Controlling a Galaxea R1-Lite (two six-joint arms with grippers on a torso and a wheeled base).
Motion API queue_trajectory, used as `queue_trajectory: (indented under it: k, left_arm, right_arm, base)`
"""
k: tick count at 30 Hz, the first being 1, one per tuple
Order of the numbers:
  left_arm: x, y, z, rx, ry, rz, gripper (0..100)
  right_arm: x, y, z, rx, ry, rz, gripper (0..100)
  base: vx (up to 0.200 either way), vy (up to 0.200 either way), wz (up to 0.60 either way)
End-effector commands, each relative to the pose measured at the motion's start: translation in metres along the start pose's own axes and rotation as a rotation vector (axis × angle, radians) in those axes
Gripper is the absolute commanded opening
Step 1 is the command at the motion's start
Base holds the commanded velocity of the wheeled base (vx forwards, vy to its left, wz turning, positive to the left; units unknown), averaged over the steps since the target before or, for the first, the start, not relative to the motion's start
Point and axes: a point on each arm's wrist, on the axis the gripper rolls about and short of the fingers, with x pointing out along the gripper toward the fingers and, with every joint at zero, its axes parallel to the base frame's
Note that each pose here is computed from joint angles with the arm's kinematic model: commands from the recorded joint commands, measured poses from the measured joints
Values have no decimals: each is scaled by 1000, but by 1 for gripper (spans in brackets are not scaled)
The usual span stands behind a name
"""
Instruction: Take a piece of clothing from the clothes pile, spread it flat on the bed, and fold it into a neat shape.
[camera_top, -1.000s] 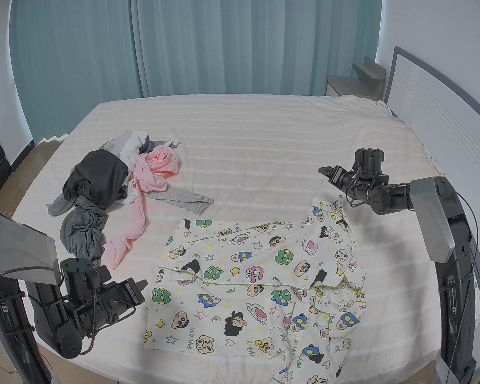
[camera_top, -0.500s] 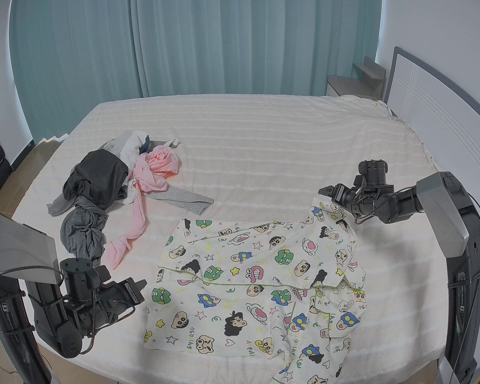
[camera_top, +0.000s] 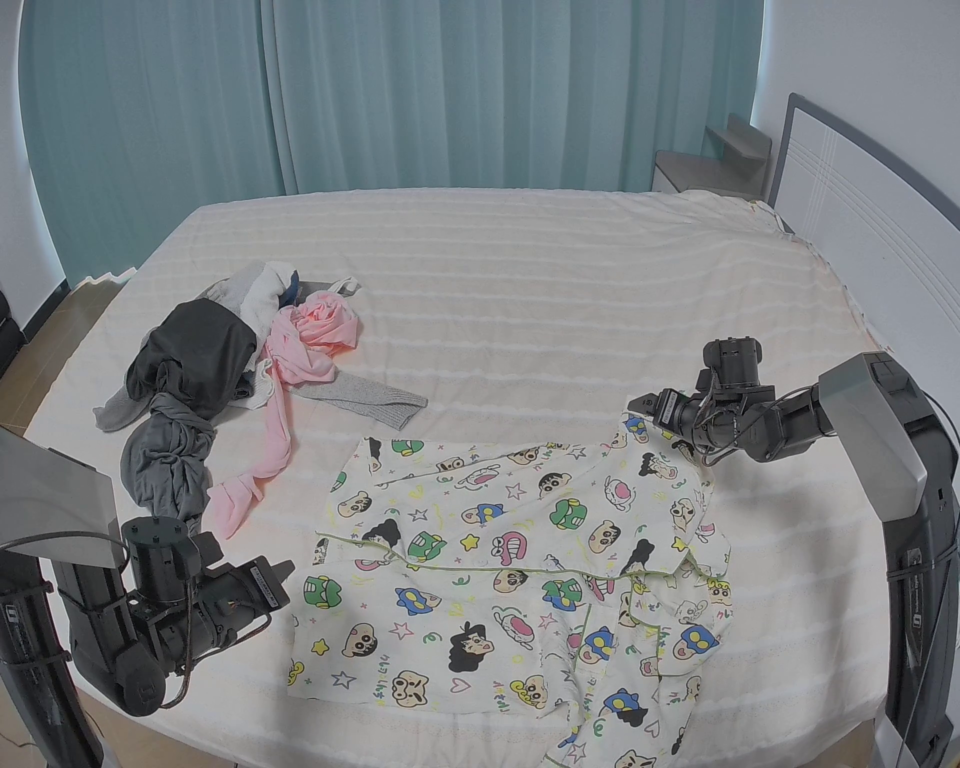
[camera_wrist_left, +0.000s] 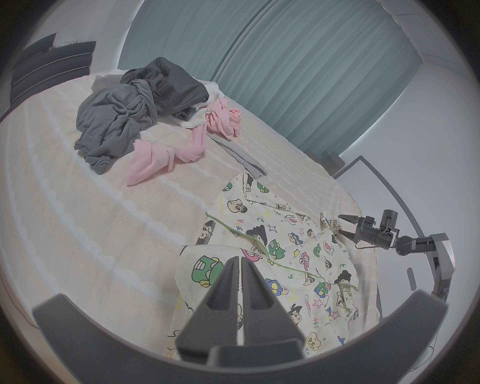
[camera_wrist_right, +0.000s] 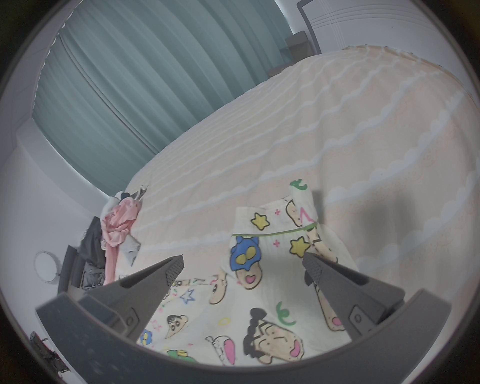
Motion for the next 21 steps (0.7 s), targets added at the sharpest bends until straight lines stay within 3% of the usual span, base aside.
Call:
queue_trajectory:
  k: [1, 16, 21]
  left_arm:
    - [0, -1, 1, 1, -11, -8, 0]
    - [1, 1, 1, -2, -13, -1, 0]
    - [0, 1, 2, -2, -17, 2, 0]
  right_arm:
    - [19, -12, -11, -1, -3, -58, 100]
    - [14, -36, 28, 39, -125, -155, 100]
    - [-13, -27, 39, 87, -139, -162, 100]
  base:
    - [0, 0, 0]
    - [0, 0, 0]
    - [0, 0, 0]
